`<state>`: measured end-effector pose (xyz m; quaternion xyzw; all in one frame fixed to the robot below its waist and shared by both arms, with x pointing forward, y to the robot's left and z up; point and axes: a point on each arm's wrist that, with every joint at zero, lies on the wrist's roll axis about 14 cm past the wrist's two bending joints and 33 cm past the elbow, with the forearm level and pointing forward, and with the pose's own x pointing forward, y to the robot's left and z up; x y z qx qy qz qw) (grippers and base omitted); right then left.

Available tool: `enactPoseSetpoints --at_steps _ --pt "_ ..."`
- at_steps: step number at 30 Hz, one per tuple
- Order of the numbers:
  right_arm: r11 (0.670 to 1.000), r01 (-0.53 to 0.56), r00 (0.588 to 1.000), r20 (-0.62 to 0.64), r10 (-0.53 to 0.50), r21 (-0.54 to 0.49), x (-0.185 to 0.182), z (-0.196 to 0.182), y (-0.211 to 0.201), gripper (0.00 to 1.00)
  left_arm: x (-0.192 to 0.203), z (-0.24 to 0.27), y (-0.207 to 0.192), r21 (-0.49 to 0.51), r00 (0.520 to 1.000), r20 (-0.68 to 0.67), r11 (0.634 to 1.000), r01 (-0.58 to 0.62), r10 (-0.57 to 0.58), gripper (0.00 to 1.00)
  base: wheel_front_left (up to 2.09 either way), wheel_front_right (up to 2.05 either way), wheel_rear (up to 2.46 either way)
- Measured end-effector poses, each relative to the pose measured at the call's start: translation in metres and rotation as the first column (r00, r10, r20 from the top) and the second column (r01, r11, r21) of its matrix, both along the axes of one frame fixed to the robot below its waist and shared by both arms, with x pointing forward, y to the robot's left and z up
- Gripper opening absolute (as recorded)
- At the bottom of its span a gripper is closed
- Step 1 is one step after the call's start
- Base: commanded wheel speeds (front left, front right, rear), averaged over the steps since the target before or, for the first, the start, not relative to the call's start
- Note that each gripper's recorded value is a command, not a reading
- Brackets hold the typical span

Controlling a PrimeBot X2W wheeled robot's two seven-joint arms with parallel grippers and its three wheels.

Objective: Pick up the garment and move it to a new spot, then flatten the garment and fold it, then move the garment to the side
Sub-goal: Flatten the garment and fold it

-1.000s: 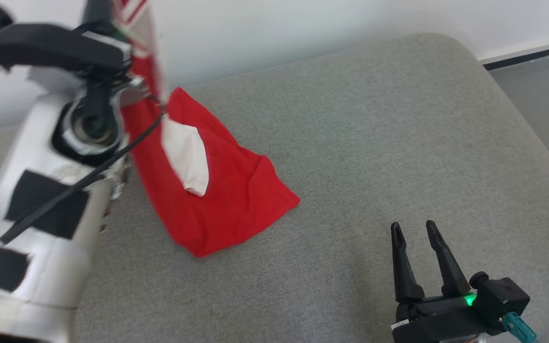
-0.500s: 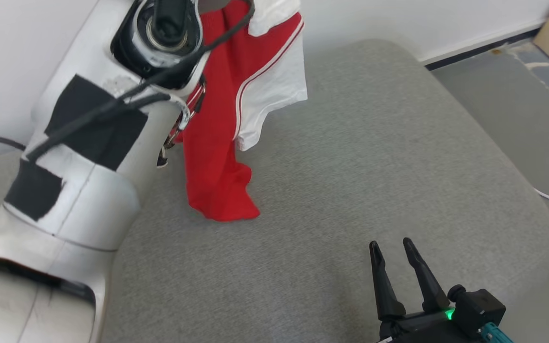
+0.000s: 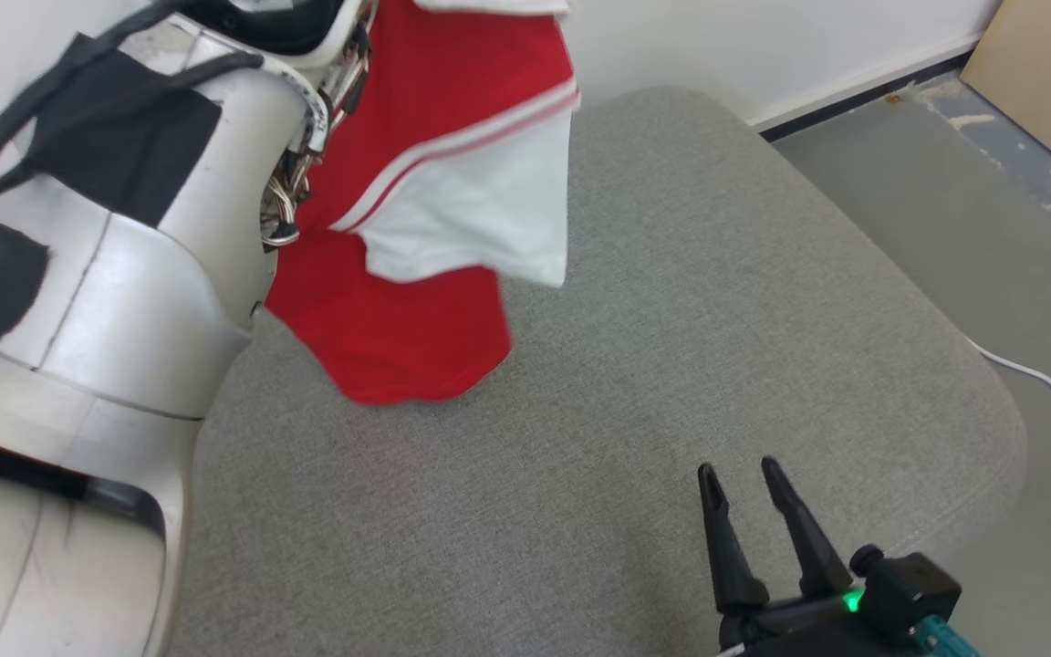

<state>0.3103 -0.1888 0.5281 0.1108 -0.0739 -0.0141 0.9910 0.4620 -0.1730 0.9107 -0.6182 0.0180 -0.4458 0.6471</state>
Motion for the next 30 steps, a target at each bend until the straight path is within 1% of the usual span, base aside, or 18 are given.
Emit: enactPoseSetpoints --at_steps 2,4,7,9,11,12,14,15,16,19,20,24,27,28,30 --pt "1.000 0.003 1.000 0.015 -0.003 0.001 0.005 0.005 -0.003 1.00 0.017 -0.019 0.000 0.048 0.999 -0.029 0.998 -0.045 0.046 0.00 0.00 0.00 0.00" --pt "1.000 0.006 1.000 0.024 -0.006 0.005 0.012 0.009 -0.006 1.00 0.047 -0.052 0.007 0.114 0.988 -0.077 0.986 -0.122 0.131 0.00 0.00 0.00 0.00" --pt "1.000 0.010 1.000 0.022 -0.010 0.012 0.020 0.008 -0.009 1.00 0.096 -0.120 0.028 0.229 0.949 -0.156 0.944 -0.236 0.275 0.00 0.00 0.00 0.00" --pt "1.000 0.016 1.000 0.012 -0.016 0.017 0.023 0.006 -0.011 1.00 0.120 -0.153 0.050 0.283 0.921 -0.150 0.908 -0.309 0.360 0.00 0.00 0.00 0.00" --pt "1.000 0.021 1.000 0.004 -0.021 0.021 0.027 0.003 -0.013 1.00 0.146 -0.176 0.087 0.329 0.883 -0.107 0.854 -0.403 0.458 0.00 0.00 0.00 0.00" --pt "1.000 0.022 1.000 0.000 -0.022 0.021 0.028 0.002 -0.014 1.00 0.160 -0.188 0.111 0.344 0.853 -0.109 0.825 -0.449 0.510 0.00 0.00 0.00 0.00" --pt "1.000 0.011 1.000 -0.007 -0.011 0.024 0.032 -0.001 -0.011 1.00 0.178 -0.213 0.156 0.400 0.796 -0.054 0.744 -0.536 0.603 0.00 0.00 0.00 0.00" --pt "1.000 0.004 1.000 -0.008 -0.004 0.026 0.034 -0.002 -0.009 1.00 0.185 -0.226 0.181 0.425 0.760 -0.047 0.702 -0.571 0.648 0.00 0.00 0.00 0.00" --pt "1.000 -0.004 1.000 -0.011 0.004 0.026 0.036 -0.003 -0.006 1.00 0.189 -0.234 0.200 0.451 0.733 -0.009 0.657 -0.604 0.680 0.00 0.00 0.00 0.00" --pt "0.999 -0.028 1.000 -0.013 0.029 0.018 0.044 -0.004 0.000 1.00 0.194 -0.256 0.249 0.486 0.651 0.016 0.563 -0.669 0.759 0.00 0.00 0.00 0.00" --pt "0.999 -0.037 0.999 -0.011 0.037 0.013 0.047 -0.003 0.002 1.00 0.193 -0.267 0.261 0.498 0.629 0.004 0.544 -0.676 0.778 0.00 0.00 0.00 0.00" --pt "0.998 -0.062 0.998 -0.014 0.063 0.007 0.054 -0.005 0.008 1.00 0.185 -0.316 0.295 0.600 0.564 0.023 0.440 -0.668 0.825 0.00 0.00 0.00 0.00" --pt "0.997 -0.083 0.996 -0.017 0.083 0.003 0.057 -0.007 0.015 1.00 0.178 -0.341 0.327 0.656 0.492 0.004 0.369 -0.658 0.871 0.00 0.00 0.00 0.00" --pt "0.996 -0.089 0.996 -0.017 0.089 0.003 0.058 -0.007 0.017 1.00 0.175 -0.352 0.335 0.678 0.470 -0.012 0.352 -0.645 0.883 0.00 0.00 0.00 0.00" --pt "0.995 -0.100 0.995 -0.017 0.100 -0.001 0.058 -0.007 0.020 1.00 0.165 -0.379 0.343 0.729 0.455 -0.028 0.329 -0.600 0.890 0.00 0.00 0.00 0.00"
